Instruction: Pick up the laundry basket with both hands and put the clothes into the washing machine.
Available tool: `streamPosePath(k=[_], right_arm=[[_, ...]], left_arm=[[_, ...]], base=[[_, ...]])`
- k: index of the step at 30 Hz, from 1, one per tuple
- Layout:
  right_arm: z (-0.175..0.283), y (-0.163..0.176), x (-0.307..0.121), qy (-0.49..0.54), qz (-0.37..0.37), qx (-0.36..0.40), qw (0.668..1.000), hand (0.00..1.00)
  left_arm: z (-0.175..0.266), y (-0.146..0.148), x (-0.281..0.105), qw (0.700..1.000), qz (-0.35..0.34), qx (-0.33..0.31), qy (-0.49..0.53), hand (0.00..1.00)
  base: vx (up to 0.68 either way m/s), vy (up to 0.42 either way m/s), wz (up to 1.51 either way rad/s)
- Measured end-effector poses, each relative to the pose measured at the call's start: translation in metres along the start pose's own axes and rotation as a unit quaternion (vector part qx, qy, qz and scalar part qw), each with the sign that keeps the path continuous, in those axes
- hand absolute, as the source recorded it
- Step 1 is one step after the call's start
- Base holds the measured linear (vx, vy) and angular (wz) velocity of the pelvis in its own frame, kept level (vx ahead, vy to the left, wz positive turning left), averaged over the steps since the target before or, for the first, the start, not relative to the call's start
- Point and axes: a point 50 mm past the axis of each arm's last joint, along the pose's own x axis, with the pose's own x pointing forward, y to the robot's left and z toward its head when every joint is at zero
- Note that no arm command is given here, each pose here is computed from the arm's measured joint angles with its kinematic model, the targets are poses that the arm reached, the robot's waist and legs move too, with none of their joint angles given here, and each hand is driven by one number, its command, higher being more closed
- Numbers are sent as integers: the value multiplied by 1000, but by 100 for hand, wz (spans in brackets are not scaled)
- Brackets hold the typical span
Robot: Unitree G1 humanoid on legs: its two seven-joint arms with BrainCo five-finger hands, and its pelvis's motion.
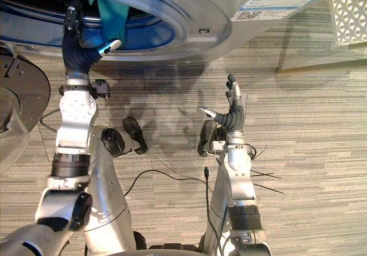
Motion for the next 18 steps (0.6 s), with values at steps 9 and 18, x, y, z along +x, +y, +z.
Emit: streamPosePath(k=[9,18], right_arm=[[-51,-9,-44,128,0,-12,992,0],[-121,-27,-137,348,-21,-23,937,0]], left_arm=[[-91,-16,-113,968,-61,-53,237,0],[-162,0,-222,883,-127,-8,452,0]], base=[[82,-73,20],[154,-46,11]])
